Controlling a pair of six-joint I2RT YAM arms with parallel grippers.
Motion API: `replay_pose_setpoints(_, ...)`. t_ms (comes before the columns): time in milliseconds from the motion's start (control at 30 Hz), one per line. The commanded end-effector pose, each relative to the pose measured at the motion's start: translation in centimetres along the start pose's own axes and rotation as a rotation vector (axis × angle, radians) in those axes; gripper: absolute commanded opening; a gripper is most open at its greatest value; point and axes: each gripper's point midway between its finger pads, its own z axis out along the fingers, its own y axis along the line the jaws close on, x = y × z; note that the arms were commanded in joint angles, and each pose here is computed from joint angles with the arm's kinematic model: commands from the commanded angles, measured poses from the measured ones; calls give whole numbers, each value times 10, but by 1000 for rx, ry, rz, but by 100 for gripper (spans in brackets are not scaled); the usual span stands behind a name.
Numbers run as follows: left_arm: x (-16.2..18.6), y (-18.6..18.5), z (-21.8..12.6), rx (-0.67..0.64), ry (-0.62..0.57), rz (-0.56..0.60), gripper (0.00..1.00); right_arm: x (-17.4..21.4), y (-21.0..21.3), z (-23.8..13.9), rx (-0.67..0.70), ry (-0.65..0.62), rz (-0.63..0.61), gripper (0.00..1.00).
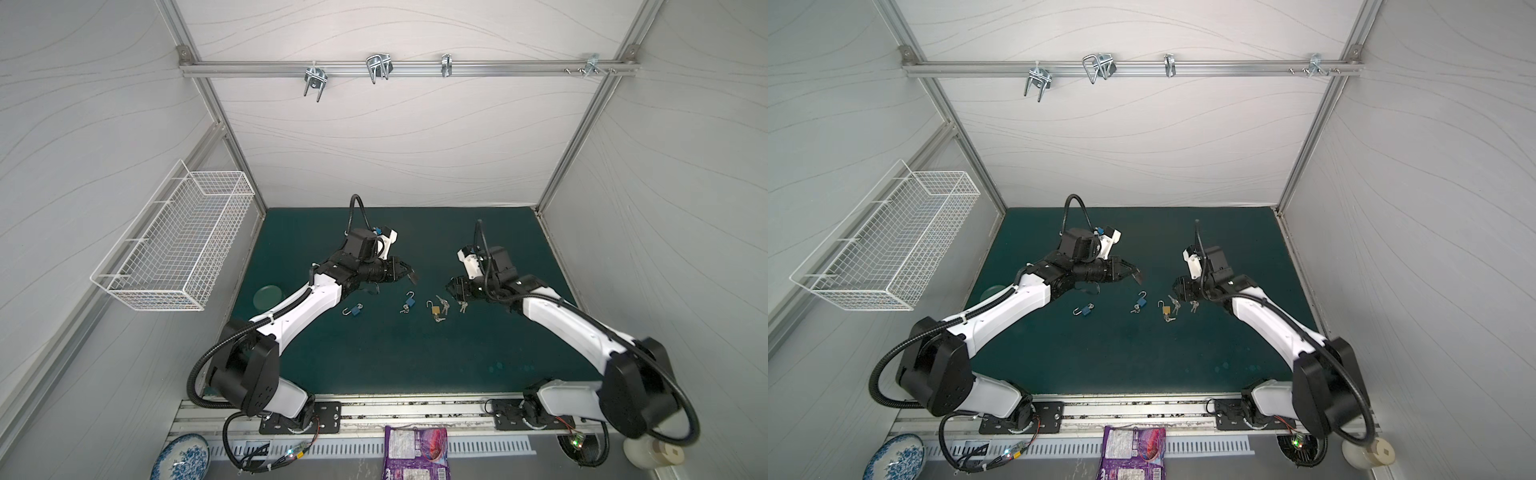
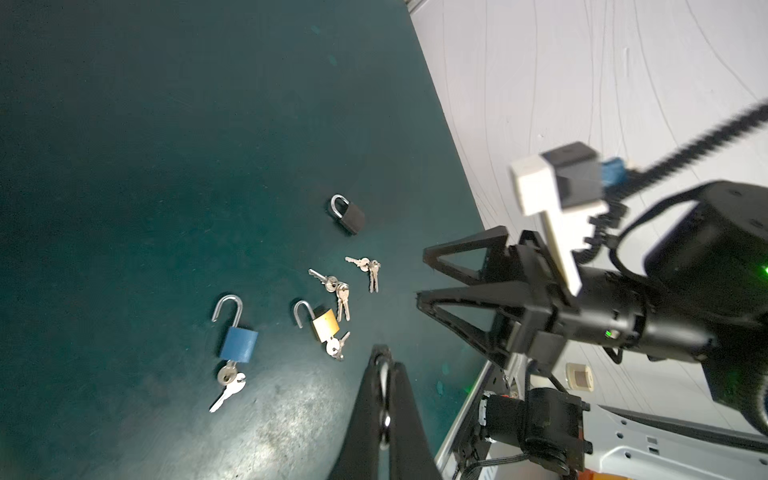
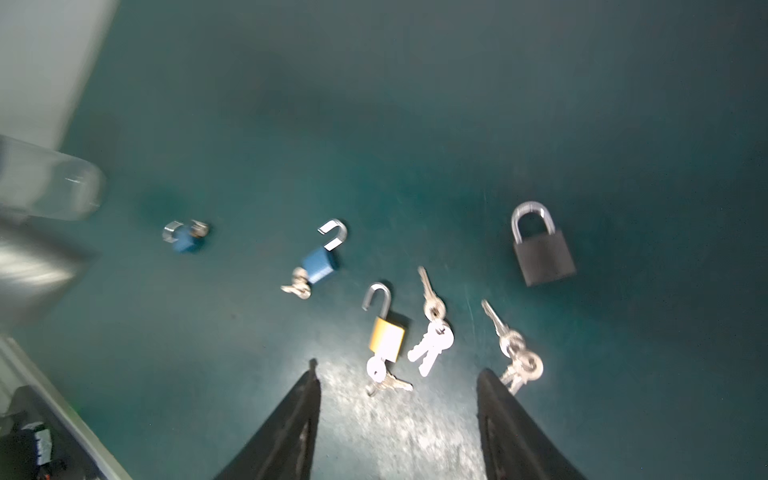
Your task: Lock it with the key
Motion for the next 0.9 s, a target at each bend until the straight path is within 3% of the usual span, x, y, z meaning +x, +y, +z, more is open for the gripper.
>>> replay_pose_setpoints(0, -25, -47, -8, 173, -24, 63, 0, -28, 37, -32, -124, -215, -204, 65)
replay_pose_setpoints(100, -24, -60, -10, 237, 2, 51, 0, -40, 66, -60, -196, -334, -368, 69)
replay_pose_setpoints(267, -20, -79, -15, 315, 28, 46, 0, -45, 96, -72, -246, -366, -519, 72)
replay_pose_setpoints(567, -11, -102, -21, 379, 55, 83, 0, -56, 111, -59, -255, -324, -606, 79)
replay_pose_setpoints(867, -9, -109, -24, 399, 64, 94, 0, -51, 111, -51, -258, -263, -624, 66)
